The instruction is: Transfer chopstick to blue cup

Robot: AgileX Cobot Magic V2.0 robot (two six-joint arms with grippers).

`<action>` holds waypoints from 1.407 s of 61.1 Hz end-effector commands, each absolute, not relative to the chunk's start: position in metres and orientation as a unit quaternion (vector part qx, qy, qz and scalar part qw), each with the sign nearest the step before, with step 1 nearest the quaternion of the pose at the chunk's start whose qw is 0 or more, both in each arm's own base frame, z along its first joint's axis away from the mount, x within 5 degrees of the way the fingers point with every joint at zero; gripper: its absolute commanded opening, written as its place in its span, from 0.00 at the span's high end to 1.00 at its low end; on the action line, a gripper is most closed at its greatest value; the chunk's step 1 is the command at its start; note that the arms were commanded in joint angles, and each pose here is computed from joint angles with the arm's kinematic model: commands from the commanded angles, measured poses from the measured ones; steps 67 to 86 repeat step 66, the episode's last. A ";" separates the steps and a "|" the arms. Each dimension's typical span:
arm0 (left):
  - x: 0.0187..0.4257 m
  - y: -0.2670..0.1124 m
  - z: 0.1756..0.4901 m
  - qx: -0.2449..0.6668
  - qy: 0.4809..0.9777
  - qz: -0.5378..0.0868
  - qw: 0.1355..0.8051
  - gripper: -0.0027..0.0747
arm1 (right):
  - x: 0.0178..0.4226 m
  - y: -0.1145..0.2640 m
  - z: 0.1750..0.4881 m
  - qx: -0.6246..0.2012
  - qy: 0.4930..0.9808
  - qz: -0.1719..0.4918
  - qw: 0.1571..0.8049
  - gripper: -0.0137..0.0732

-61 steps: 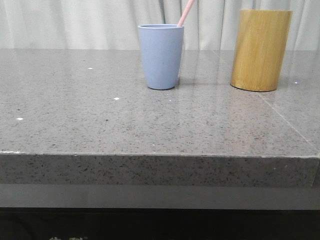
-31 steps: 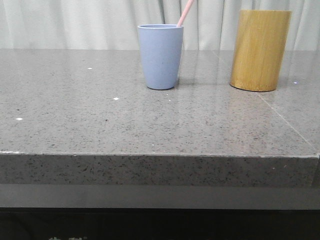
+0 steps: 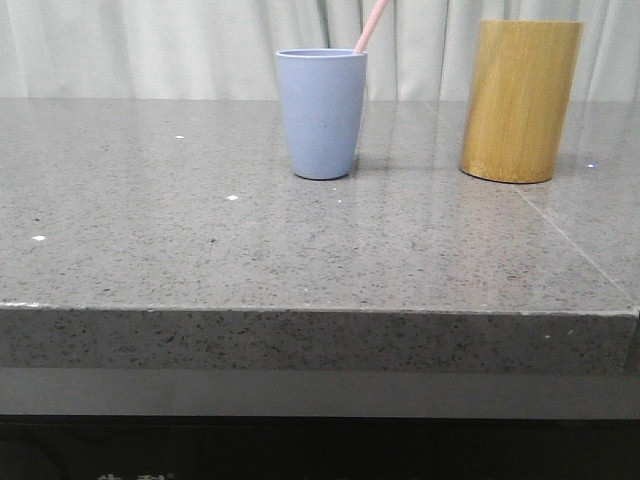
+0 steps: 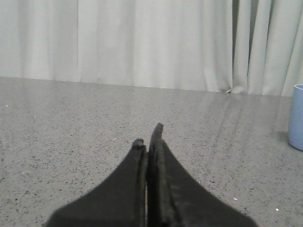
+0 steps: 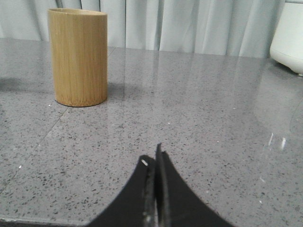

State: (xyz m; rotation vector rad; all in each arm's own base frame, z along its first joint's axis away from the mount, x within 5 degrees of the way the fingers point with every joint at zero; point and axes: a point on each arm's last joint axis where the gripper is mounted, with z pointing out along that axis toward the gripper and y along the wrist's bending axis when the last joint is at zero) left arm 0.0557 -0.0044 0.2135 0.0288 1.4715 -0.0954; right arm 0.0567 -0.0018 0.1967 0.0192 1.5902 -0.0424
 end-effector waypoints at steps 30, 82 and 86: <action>0.053 -0.004 0.217 0.007 0.638 -0.048 0.769 0.99 | 0.054 -0.004 0.213 0.033 0.646 -0.013 0.762 0.92; 0.053 -0.004 0.217 0.007 0.638 -0.048 0.769 0.99 | 0.054 -0.004 0.213 0.033 0.648 -0.012 0.761 0.92; 0.053 -0.004 0.217 0.007 0.638 -0.048 0.769 0.99 | 0.054 -0.004 0.213 0.033 0.648 -0.012 0.761 0.92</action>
